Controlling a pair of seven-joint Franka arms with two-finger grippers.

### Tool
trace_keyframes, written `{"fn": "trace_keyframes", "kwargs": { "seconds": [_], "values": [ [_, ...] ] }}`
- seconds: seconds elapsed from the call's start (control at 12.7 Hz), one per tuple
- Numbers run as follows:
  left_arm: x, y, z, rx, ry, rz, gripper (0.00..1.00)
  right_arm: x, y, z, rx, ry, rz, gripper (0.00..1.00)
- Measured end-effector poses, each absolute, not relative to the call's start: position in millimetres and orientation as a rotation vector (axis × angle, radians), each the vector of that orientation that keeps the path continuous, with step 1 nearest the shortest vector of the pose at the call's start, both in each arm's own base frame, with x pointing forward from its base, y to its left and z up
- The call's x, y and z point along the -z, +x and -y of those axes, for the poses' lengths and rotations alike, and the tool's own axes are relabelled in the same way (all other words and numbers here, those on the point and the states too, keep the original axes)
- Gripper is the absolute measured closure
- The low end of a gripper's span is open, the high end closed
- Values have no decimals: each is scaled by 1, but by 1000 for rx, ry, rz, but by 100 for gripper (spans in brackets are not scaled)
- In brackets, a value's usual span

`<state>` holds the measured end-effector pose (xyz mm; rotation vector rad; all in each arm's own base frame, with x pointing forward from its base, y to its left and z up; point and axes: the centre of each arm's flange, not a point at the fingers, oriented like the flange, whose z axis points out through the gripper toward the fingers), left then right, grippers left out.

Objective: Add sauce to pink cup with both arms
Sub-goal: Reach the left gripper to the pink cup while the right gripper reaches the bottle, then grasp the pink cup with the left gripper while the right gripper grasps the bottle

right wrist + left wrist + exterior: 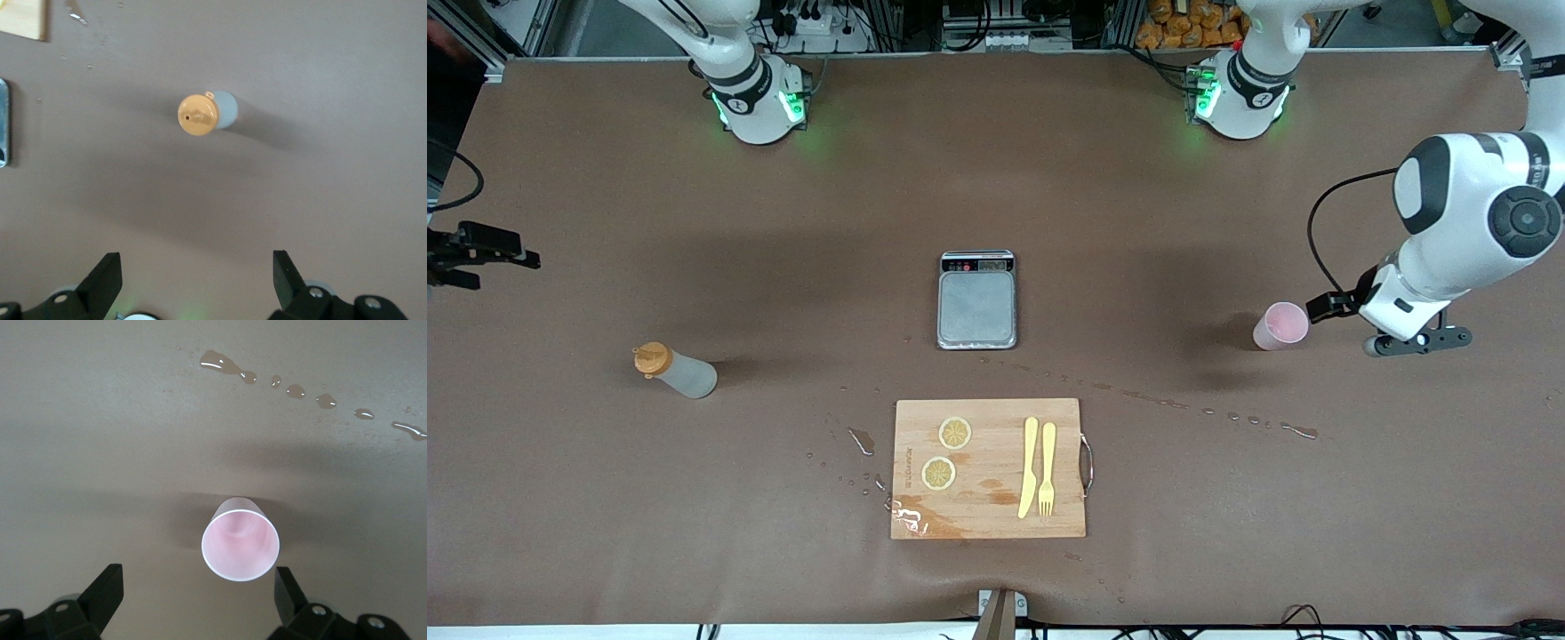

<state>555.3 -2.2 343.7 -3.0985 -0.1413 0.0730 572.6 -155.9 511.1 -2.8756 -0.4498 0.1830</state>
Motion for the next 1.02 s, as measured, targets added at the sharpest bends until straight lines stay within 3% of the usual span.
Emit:
{"fn": "trace_keyframes", "kwargs": {
  "seconds": [0.39, 0.63, 0.79, 1.02],
  "values": [
    [-292, 538, 1, -98, -3106, 145, 1, -425, 571, 242, -49, -2672, 729, 0],
    [-271, 538, -16, -114, -3109, 196, 25, -396, 580, 245, -24, -2616, 872, 0],
    [-260, 538, -17, -137, -3110, 201, 33, -376, 586, 242, 30, -2530, 1003, 0],
    [-254, 537, -16, -152, -3110, 196, 33, -333, 589, 241, 112, -2405, 1196, 0]
  ]
}}
